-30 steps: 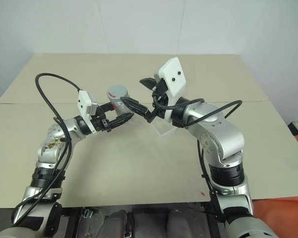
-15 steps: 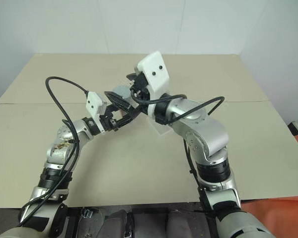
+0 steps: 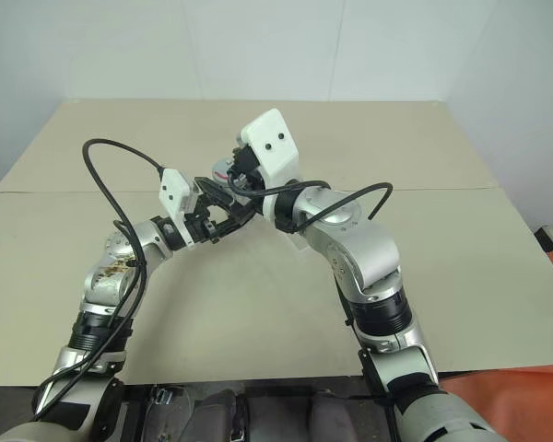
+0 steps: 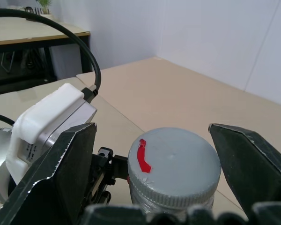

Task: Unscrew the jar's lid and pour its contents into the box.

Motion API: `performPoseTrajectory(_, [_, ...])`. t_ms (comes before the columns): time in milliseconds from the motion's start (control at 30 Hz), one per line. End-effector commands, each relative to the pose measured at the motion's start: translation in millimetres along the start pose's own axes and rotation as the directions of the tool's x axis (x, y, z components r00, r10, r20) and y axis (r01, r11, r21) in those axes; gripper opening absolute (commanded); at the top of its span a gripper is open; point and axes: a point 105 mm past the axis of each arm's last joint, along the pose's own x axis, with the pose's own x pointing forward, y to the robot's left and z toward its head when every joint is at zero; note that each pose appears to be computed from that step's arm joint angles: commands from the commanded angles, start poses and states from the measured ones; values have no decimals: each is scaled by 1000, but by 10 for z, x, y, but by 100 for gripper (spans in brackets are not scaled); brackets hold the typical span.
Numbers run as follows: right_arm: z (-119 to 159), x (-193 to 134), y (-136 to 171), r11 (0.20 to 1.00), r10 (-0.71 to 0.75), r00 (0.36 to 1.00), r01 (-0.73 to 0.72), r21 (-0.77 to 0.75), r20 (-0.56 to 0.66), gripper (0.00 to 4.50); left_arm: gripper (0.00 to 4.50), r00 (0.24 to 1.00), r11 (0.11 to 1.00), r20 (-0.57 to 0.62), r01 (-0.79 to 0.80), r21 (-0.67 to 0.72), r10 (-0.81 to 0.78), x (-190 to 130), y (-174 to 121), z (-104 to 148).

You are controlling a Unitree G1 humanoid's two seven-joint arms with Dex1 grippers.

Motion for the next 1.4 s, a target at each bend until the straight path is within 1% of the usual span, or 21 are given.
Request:
performPoseTrajectory(33, [144,13,-3,999,3,999,-1,-39,52,449,286,998,998,43,33,49,-35,15,-62,154])
performPoseTrajectory(167, [129,25,14,999,15,999,-13,-44,48,449,286,997,998,53,45,44,-48,14,-85,175])
performPoseTrajectory(533, [167,33,-11,999,12,998,-9,-52,65,449,286,998,998,41,52,46,-54,-5,-84,148])
performPoseTrajectory(767, [145,12,0,998,23,998,-20,-53,59,449,286,998,997,30,57,51,-59,-29,-92,121])
performPoseTrajectory(800, [137,12,3,999,27,998,-24,-42,57,411,286,998,997,31,59,52,-60,-30,-92,125])
performPoseTrajectory(833, [128,12,1,999,27,998,-25,-41,55,388,286,998,997,31,60,54,-62,-30,-93,129])
performPoseTrajectory(933, [108,14,-5,999,30,998,-28,-41,47,291,286,997,996,35,65,56,-67,-24,-99,142])
performPoseTrajectory(967, [103,14,-9,999,31,998,-29,-38,45,276,286,997,996,37,66,57,-68,-23,-103,146])
performPoseTrajectory(1067, [95,21,-31,999,26,999,-24,-31,41,276,286,996,996,43,69,60,-72,-29,-114,157])
performPoseTrajectory(1167, [120,5,-32,998,62,997,-60,-29,49,276,286,991,992,68,107,72,-112,-67,-151,182])
performPoseTrajectory(1200, [128,-10,-25,995,95,994,-93,-24,55,276,286,987,988,80,134,74,-140,-87,-172,197])
performPoseTrajectory(1267, [132,-76,22,978,210,976,-209,-18,59,276,286,973,977,103,195,91,-204,-133,-210,227])
performPoseTrajectory(1367, [109,-223,128,915,403,913,-403,-7,63,276,286,949,960,152,265,85,-276,-191,-235,309])
performPoseTrajectory(1400, [103,-273,163,885,464,883,-465,-6,65,276,286,939,953,166,293,71,-301,-212,-235,348])
